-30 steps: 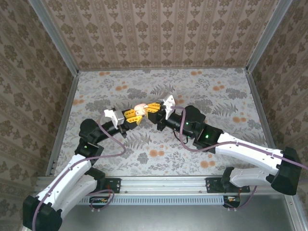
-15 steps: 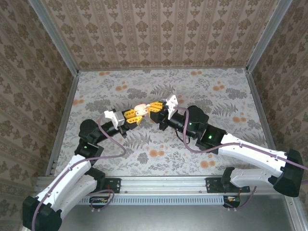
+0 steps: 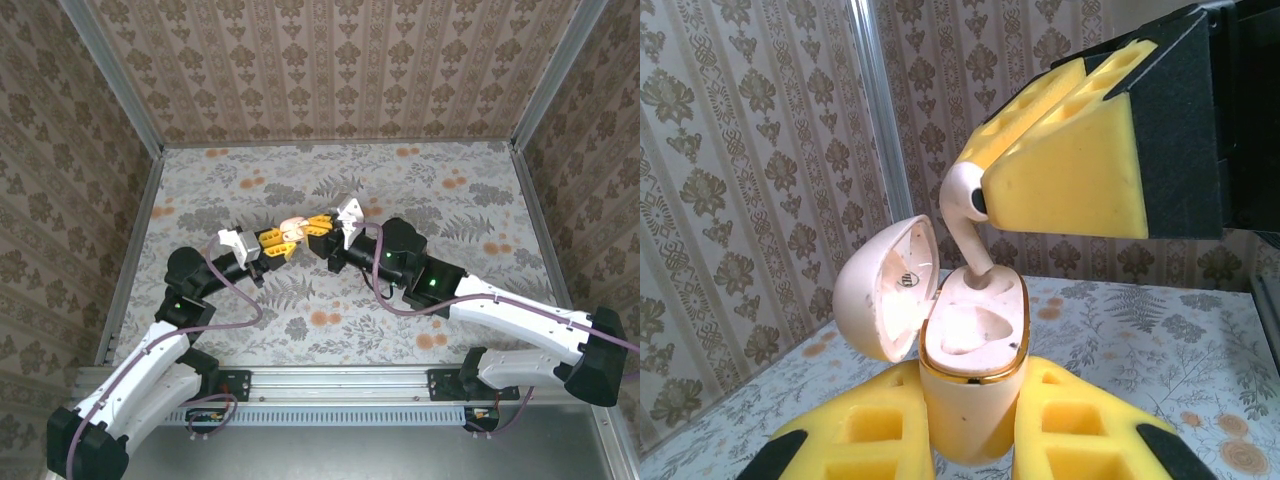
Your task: Insert the wireless bluetooth earbuds into the charging case
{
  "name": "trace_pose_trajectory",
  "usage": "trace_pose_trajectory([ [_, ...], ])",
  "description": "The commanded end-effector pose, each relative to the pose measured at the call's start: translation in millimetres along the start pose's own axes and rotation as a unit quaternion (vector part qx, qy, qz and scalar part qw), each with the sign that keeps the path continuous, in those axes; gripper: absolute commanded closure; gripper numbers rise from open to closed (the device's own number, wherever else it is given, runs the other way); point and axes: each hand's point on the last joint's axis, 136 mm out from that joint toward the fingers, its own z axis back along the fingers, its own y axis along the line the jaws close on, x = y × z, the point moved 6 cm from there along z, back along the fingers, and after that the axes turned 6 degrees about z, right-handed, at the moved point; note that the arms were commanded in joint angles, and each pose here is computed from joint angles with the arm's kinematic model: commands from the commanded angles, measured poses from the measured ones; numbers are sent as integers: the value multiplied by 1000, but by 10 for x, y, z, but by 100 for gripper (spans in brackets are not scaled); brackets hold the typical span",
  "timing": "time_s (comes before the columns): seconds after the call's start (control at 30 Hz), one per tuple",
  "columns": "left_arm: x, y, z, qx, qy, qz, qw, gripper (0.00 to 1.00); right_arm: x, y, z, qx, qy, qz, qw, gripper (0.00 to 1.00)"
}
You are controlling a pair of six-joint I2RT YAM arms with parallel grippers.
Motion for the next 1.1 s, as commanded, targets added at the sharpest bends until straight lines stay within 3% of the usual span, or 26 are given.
trace_pose_trajectory([
  [0.0, 159, -49, -5, -14, -19, -21, 1000, 100, 116, 41, -13, 12, -6, 11, 1000, 85],
  [0.5, 215, -68, 6, -16, -25, -23, 999, 100, -112, -22, -29, -12, 40, 60, 997, 85],
  [1.07, 284, -36, -2, -3, -36, -19, 999, 100, -377, 27, -1, 8, 63, 44, 997, 82],
])
